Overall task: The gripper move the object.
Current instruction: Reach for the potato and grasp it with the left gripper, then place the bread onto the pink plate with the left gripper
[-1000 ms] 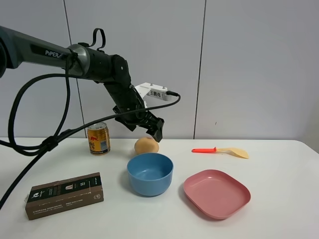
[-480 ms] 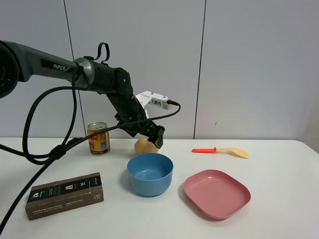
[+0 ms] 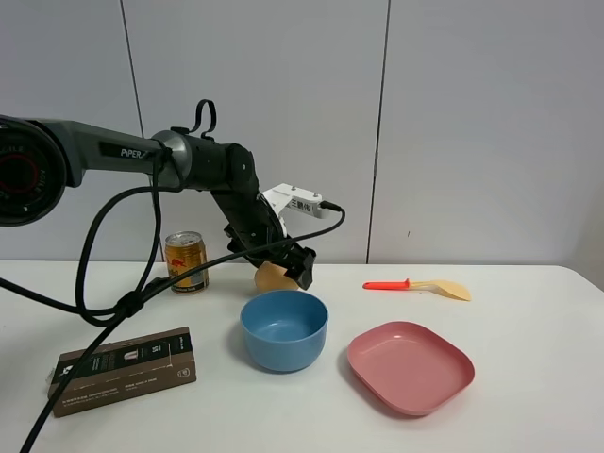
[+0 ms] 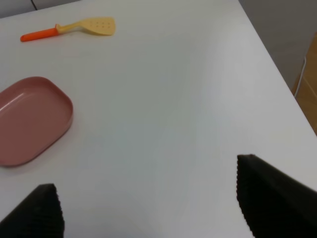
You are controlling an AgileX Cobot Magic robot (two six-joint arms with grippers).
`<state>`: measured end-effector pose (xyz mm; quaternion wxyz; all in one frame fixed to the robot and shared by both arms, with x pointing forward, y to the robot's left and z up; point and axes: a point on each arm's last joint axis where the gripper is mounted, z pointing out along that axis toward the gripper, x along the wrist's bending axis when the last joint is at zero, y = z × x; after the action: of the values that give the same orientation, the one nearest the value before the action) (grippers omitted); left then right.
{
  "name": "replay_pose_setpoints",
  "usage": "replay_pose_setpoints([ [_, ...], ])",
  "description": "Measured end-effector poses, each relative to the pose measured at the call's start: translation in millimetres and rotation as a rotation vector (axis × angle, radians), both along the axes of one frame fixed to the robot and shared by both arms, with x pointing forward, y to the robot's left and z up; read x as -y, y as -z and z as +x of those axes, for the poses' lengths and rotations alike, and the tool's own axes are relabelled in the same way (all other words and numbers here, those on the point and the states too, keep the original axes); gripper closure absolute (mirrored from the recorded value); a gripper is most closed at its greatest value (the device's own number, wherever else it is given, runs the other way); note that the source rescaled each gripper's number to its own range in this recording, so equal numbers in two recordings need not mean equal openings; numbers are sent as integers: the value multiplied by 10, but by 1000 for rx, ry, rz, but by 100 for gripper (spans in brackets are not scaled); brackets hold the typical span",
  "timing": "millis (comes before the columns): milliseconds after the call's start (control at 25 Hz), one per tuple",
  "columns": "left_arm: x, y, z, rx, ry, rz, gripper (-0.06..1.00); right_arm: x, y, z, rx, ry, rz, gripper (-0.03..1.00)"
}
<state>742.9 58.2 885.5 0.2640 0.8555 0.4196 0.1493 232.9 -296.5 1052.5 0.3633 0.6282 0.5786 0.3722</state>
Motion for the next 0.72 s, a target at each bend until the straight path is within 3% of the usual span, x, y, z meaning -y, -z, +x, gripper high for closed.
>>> replay_pose_setpoints([
  [360,0,64,1,-8,0,4,1,0,0,0,0,0,0,-3],
  [440,-1,64,1,-7,0,5,12,0,0,0,0,0,0,-3],
  [720,3,56,9,3,-2,0,78,0,0,0,0,0,0,-3],
])
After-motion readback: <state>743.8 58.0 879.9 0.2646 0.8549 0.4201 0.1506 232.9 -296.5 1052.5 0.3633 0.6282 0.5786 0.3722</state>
